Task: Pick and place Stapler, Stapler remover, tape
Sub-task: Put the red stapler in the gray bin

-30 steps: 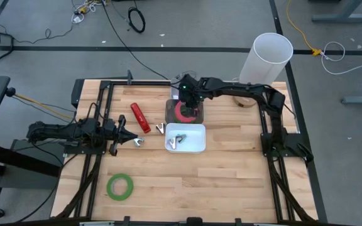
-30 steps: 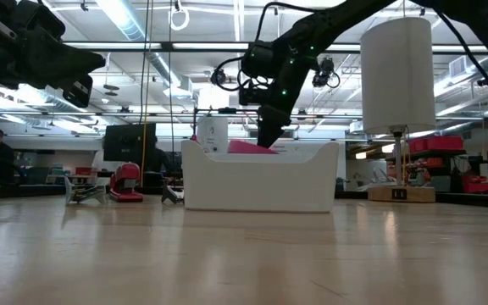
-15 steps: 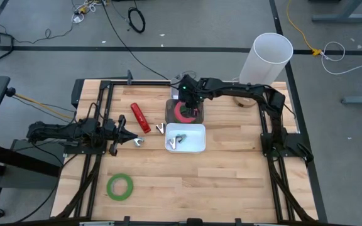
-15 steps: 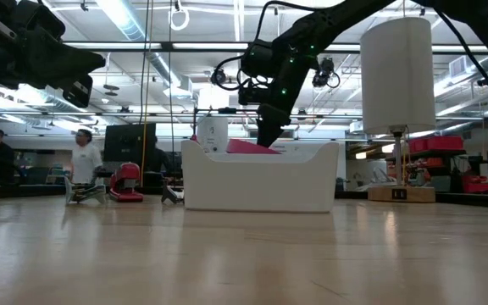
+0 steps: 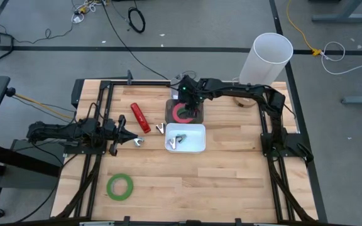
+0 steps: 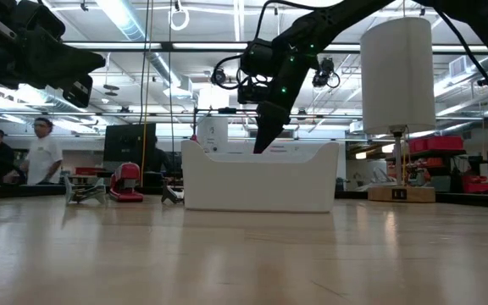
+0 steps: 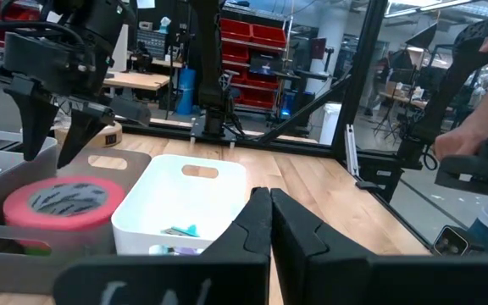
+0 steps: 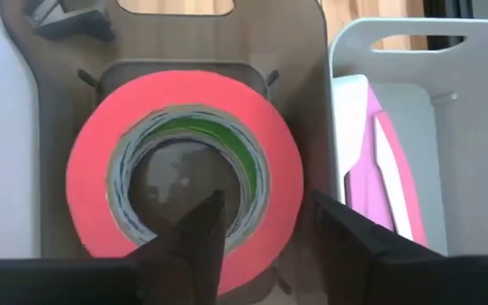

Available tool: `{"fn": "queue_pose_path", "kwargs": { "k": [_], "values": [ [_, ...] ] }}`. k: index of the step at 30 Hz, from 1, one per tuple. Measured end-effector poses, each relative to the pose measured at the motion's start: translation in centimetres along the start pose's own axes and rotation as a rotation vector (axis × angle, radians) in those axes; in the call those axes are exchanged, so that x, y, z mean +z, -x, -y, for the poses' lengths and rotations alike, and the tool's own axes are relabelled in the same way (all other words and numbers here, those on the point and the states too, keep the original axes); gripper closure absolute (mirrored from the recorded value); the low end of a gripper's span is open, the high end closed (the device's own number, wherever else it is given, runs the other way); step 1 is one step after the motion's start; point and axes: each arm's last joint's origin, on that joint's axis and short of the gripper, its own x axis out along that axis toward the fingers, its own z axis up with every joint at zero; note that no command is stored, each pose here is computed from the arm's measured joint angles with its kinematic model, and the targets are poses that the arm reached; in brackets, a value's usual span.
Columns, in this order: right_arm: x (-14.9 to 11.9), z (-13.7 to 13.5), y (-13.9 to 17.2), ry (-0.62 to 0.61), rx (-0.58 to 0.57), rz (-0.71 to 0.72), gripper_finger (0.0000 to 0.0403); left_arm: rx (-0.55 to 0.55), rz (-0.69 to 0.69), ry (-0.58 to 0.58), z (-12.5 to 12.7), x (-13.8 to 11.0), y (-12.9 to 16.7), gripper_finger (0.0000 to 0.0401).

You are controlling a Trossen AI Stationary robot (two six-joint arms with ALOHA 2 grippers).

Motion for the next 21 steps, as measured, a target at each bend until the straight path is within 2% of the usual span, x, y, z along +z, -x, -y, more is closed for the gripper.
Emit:
{"fn": "queue_pose_path", "kwargs": {
  "k": [5, 9, 14, 21],
  "values": [
    [0.2, -0.5, 0.3, 0.016, 0.004, 0.01, 0.0219, 0.0, 0.0, 0.0, 0.0, 0.0, 0.0, 0.0398],
    [1.0, -1.3, 1.9, 0.042, -0.004, 0.064, 0.0217, 0.0, 0.0, 0.0, 0.0, 0.0, 0.0, 0.0398],
    [2.4, -2.7, 5.0, 0.038, -0.022, 0.201, 0.023, 0.0, 0.0, 0.0, 0.0, 0.0, 0.0, 0.0398],
    [4.6, -5.3, 9.0, -0.042, -0.004, 0.449, 0.0254, 0.0, 0.0, 0.0, 0.0, 0.0, 0.0, 0.0398]
  ]
}}
